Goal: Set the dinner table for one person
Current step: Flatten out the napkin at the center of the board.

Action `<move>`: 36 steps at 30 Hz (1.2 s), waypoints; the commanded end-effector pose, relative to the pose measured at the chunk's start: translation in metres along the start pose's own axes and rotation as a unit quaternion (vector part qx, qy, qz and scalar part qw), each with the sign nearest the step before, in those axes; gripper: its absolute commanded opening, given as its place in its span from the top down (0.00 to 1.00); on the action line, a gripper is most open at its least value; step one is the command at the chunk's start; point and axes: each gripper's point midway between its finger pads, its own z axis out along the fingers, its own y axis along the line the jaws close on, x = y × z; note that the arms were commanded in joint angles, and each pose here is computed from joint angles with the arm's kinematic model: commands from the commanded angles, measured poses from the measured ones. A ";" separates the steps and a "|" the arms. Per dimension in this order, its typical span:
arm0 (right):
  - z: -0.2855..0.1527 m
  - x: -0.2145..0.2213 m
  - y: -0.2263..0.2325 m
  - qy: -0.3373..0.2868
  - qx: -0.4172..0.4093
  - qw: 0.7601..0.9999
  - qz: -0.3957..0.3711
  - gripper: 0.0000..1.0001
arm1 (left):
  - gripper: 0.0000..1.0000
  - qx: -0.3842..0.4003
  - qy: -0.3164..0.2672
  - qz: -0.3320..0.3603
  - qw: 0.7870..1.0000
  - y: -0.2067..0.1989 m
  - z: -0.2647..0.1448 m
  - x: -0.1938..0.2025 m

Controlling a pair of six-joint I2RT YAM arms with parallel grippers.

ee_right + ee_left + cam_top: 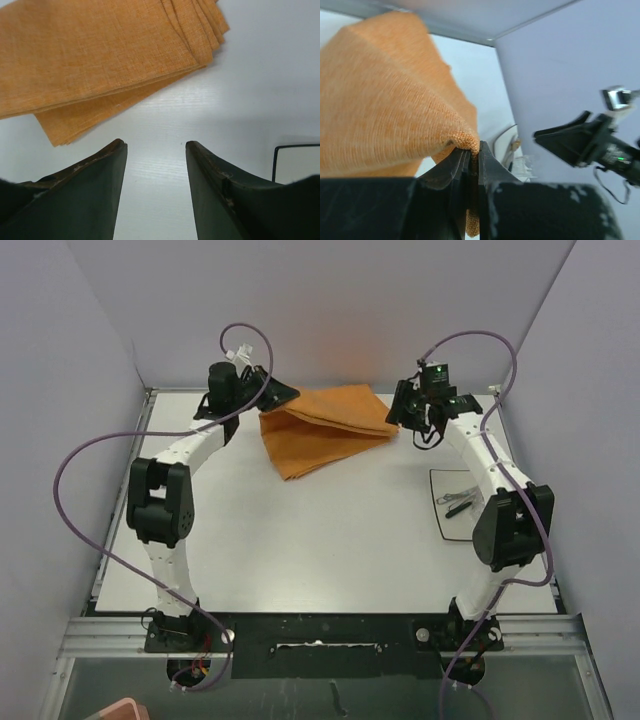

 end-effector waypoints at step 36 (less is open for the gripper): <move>-0.012 0.077 0.011 -0.062 0.112 0.900 -0.417 0.30 | 1.00 0.071 -0.033 0.093 0.993 -0.123 -0.055 -0.006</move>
